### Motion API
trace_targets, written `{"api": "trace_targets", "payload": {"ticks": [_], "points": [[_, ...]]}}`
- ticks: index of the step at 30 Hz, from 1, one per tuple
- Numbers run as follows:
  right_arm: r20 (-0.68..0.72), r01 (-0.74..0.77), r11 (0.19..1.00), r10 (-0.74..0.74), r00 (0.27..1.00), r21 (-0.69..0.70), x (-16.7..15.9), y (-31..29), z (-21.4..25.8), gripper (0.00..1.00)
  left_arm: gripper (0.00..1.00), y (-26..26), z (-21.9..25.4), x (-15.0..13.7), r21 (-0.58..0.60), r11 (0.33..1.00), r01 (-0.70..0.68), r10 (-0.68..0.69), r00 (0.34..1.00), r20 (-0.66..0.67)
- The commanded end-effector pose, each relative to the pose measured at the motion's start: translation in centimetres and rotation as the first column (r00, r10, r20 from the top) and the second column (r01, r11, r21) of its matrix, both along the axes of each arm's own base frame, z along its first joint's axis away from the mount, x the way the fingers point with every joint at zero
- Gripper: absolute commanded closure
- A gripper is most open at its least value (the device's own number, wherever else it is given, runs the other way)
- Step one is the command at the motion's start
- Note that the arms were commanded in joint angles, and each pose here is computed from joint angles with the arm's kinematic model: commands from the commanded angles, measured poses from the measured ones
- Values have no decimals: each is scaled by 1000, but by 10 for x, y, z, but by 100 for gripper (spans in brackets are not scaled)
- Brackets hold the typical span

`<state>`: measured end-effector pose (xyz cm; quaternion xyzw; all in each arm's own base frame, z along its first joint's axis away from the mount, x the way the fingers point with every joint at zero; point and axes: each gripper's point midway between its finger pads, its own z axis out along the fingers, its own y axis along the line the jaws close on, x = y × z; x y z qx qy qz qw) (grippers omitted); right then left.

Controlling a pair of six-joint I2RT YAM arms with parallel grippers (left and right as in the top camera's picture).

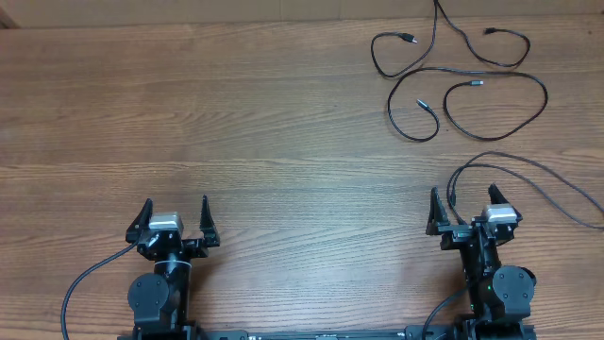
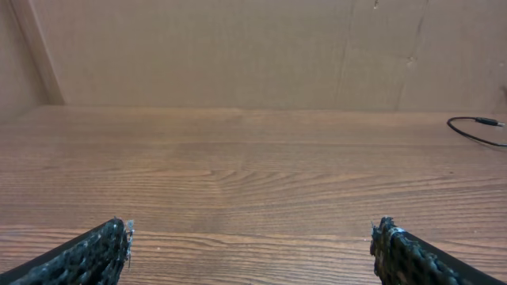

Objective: Untangle cables

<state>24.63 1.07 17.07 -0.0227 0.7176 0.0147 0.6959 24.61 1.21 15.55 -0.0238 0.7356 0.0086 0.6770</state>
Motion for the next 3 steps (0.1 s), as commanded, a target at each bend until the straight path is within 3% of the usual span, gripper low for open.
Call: {"api": "trace_targets", "payload": {"ticks": [1, 3], "points": [[7, 4, 1000, -4, 1000, 6, 0, 0, -1, 0, 0, 1, 0, 0, 20, 1000, -5, 4, 1000, 5], [7, 4, 1000, -4, 1000, 6, 0, 0, -1, 0, 1, 1, 0, 0, 20, 1000, -5, 4, 1000, 5]]}}
